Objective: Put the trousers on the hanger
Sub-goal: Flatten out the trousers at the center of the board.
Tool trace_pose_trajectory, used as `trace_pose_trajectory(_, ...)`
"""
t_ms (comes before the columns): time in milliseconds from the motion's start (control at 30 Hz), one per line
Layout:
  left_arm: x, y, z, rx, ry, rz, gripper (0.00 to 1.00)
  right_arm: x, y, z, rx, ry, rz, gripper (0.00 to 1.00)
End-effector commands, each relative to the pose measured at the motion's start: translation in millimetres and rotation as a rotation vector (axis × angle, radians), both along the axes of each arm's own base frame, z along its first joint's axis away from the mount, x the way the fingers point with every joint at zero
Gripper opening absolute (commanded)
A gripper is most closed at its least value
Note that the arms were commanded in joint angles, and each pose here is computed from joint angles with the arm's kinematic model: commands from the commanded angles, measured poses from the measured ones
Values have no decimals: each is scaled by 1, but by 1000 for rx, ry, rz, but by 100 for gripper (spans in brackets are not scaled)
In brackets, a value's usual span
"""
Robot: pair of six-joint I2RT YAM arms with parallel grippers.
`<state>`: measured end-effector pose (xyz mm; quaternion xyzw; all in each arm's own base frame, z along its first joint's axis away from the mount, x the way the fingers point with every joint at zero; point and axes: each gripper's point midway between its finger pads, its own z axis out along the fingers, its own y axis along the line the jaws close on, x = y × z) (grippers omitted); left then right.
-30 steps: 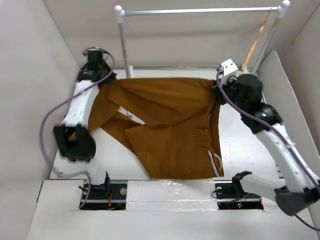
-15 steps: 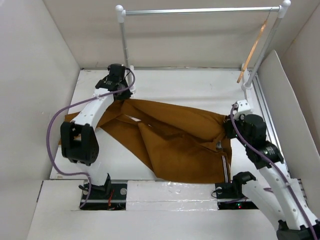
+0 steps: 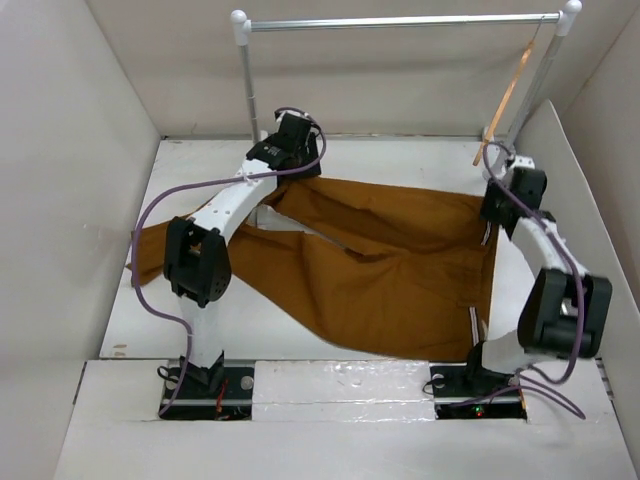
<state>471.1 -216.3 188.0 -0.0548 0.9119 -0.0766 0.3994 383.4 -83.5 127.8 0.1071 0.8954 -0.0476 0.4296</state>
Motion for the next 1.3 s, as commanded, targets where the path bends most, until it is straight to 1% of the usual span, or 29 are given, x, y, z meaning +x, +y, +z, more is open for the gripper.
trace_pose_trajectory(0, 29, 33, 23, -13, -62, 98, 70, 68, -33, 62, -91, -218, -3, 58)
trace_pose_trajectory(33, 28, 34, 24, -5, -54, 98, 78, 77, -35, 61, -86, -186, -1, 78)
trace_pose_trajectory(67, 24, 41, 21, 22, -43, 116, 82, 79, -30, 60, -66, -165, 29, 82)
trace_pose_trajectory(100, 18, 45, 32, 25, -63, 114, 83, 79, -28, 63, -71, -158, 52, 84)
trace_pose_trajectory(133, 9, 50, 21, 42, -41, 113, 85, 75, -22, 57, -51, -142, 79, 85)
trace_pose_trajectory(200, -3, 61, 51, 36, -121, 122, 85, 60, -12, 66, -31, -177, 93, 86)
trace_pose_trajectory(233, -16, 68, 38, 69, -101, 111, 84, 52, -3, 65, -4, -190, 123, 87)
trace_pose_trajectory(300, -37, 88, 70, 73, -184, 157, 83, 20, 31, 65, 26, -210, 180, 84)
trace_pose_trajectory(333, -54, 99, 49, 99, -144, 178, 80, 9, 46, 63, 33, -216, 209, 74)
trace_pose_trajectory(367, -70, 113, 70, 82, -201, 230, 79, -10, 63, 44, 50, -186, 245, 67)
trace_pose_trajectory(400, -81, 127, 65, 74, -196, 275, 77, -24, 97, 62, 56, -247, 332, 52)
trace_pose_trajectory(433, -98, 145, 33, 84, -134, 325, 73, -39, 116, 58, 73, -233, 385, 12)
trace_pose_trajectory(467, -108, 153, 24, -12, -109, 394, 70, -51, 133, 54, 87, -224, 433, 0)
trace_pose_trajectory(500, -121, 167, 27, -94, -120, 449, 67, -71, 169, 53, 111, -233, 546, 0)
trace_pose_trajectory(533, -139, 209, -11, -117, -40, 588, 65, -82, 188, 51, 129, -228, 614, 0)
trace_pose_trajectory(567, -145, 211, -9, -279, -50, 621, 65, -92, 204, 49, 137, -217, 668, 0)
trace_pose_trajectory(600, -153, 225, -21, -340, -31, 673, 66, -100, 219, 51, 136, -215, 726, 0)
trace_pose_trajectory(633, -170, 256, -47, -378, 8, 794, 69, -115, 249, 48, 145, -189, 857, 0)
trace_pose_trajectory(667, -179, 267, -60, -401, 27, 862, 70, -132, 276, 46, 121, -137, 998, 1)
trace_pose_trajectory(700, -178, 267, -61, -404, 32, 868, 70, -131, 275, 46, 94, -145, 1018, 1)
trace_pose_trajectory(733, -184, 271, -72, -401, 57, 891, 72, -147, 307, 46, 88, -109, 1155, 16)
trace_pose_trajectory(800, -187, 286, -79, -446, 64, 945, 74, -162, 334, 43, 14, -79, 1314, 33)
trace_pose_trajectory(833, -191, 285, -89, -472, 88, 957, 74, -166, 353, 53, 0, -107, 1383, 55)
trace_pose_trajectory(900, -194, 299, -100, -489, 94, 1012, 76, -185, 394, 30, -41, -58, 1545, 67)
trace_pose_trajectory(933, -192, 304, -106, -488, 102, 1028, 81, -185, 423, 24, -56, -66, 1609, 72)
trace_pose_trajectory(1000, -189, 307, -112, -483, 115, 1034, 83, -184, 446, 14, -72, -51, 1648, 73)
trace_pose_trajectory(1067, -182, 302, -117, -513, 151, 1018, 86, -173, 480, 24, -61, -121, 1669, 74)
trace_pose_trajectory(1100, -180, 302, -119, -524, 158, 1025, 86, -170, 493, 2, -65, -81, 1683, 75)
trace_pose_trajectory(1267, -168, 305, -138, -568, 152, 1066, 87, -134, 537, -34, -122, -54, 1648, 76)
